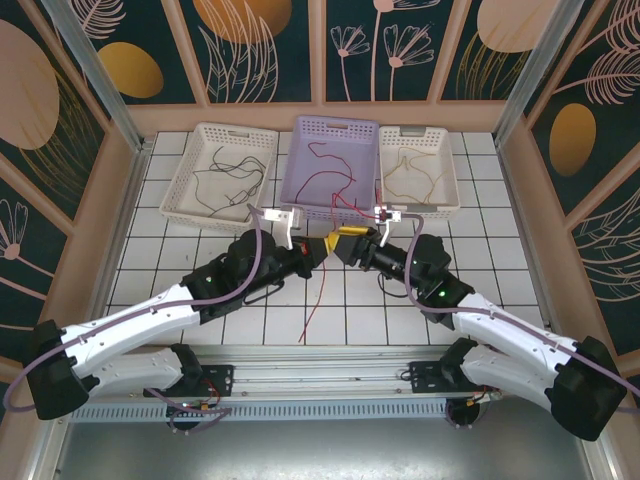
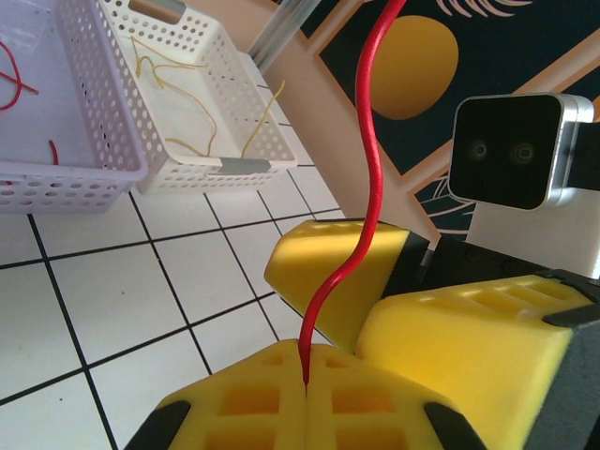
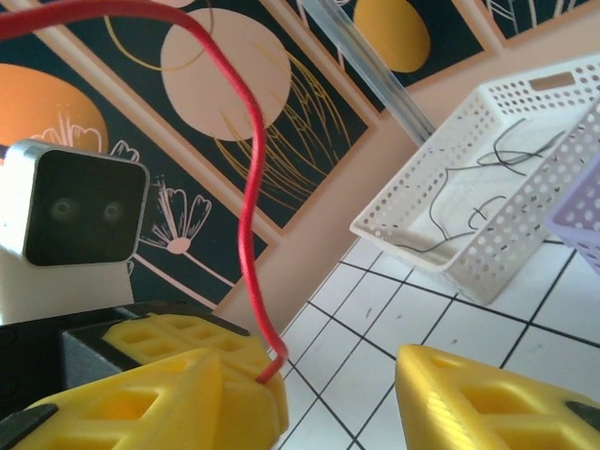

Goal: Untangle the cables

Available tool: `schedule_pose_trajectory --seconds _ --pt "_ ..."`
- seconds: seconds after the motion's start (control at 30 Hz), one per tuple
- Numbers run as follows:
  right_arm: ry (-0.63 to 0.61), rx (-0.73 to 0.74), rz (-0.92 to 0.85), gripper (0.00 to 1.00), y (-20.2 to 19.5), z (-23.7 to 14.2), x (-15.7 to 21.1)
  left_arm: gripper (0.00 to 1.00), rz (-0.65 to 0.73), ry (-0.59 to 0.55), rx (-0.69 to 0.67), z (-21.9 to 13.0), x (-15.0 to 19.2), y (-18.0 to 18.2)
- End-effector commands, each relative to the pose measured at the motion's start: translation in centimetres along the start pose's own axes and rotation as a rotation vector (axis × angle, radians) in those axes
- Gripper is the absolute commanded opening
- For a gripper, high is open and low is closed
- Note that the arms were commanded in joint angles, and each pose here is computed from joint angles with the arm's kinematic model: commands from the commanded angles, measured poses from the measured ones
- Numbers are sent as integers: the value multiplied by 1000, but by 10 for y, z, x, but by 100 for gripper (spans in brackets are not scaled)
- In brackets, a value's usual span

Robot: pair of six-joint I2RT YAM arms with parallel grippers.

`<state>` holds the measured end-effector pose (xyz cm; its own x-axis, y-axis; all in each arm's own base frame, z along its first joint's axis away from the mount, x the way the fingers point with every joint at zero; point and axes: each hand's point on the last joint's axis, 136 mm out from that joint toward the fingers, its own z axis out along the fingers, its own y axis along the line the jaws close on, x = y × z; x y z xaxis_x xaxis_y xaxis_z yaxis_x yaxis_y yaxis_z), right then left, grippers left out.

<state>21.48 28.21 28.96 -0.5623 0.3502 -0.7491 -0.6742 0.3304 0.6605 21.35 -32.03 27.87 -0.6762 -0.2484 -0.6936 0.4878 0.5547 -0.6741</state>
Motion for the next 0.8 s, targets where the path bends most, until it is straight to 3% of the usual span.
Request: schedule_pose_trajectory --seconds 0.0,0.47,0.77 --pt "-56 -83 -48 47 26 4 -18 0 -6 7 84 -1 2 -16" --pt "-133 -41 -92 47 31 -9 -37 0 8 35 99 0 9 -19" --pt "-96 -34 -94 46 29 -2 -33 0 4 35 123 -1 7 -25"
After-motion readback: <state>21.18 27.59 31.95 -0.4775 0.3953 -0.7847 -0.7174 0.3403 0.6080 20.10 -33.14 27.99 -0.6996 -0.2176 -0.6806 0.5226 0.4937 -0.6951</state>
